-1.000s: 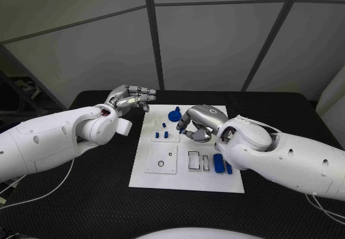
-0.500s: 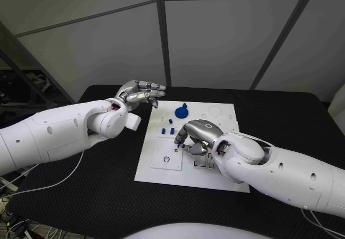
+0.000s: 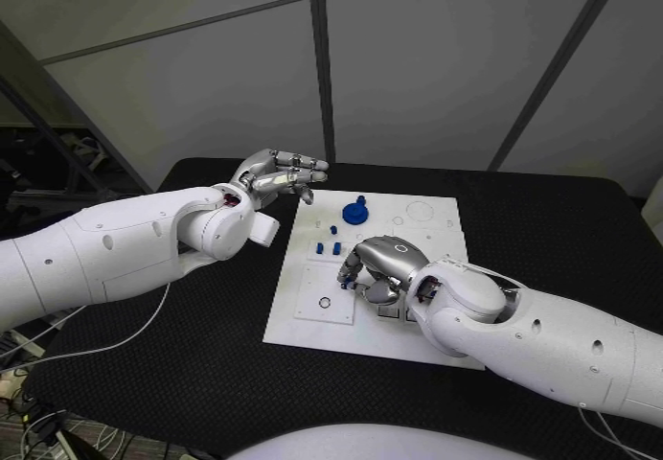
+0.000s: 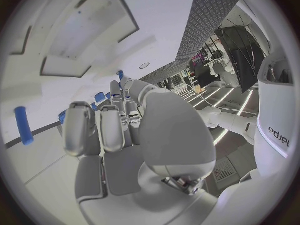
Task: Assemble the parts on the task board
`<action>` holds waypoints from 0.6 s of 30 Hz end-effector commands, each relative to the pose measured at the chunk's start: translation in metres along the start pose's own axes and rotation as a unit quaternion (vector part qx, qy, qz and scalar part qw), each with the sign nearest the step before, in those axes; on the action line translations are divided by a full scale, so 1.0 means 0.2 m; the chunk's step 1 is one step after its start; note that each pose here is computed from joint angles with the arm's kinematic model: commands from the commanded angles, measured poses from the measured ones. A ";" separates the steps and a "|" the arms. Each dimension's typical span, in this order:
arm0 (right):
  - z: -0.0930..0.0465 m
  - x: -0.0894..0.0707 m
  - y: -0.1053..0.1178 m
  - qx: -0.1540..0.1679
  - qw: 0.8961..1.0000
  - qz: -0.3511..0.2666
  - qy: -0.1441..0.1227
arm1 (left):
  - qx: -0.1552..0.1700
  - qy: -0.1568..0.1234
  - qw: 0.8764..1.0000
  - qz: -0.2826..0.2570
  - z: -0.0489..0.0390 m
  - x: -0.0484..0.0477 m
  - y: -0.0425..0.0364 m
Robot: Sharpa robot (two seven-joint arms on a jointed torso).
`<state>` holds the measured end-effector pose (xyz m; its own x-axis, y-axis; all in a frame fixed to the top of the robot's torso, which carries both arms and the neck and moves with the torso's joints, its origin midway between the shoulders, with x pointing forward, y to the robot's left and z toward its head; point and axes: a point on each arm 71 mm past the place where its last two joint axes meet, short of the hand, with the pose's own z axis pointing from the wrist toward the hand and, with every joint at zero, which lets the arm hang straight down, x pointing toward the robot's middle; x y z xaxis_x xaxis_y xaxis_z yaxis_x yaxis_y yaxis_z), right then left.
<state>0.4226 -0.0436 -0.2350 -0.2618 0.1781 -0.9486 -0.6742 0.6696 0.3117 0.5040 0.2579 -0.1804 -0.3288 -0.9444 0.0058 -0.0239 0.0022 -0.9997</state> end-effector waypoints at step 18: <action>0.02 0.00 0.01 0.005 1.000 -0.018 -0.013 | -0.001 0.014 1.000 -0.007 0.002 0.013 -0.003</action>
<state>0.4232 -0.0393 -0.2363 -0.2392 0.1668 -0.9565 -0.6757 0.6789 0.2874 0.5037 0.2570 -0.1806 -0.3414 -0.9399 0.0105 -0.0281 -0.0009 -0.9996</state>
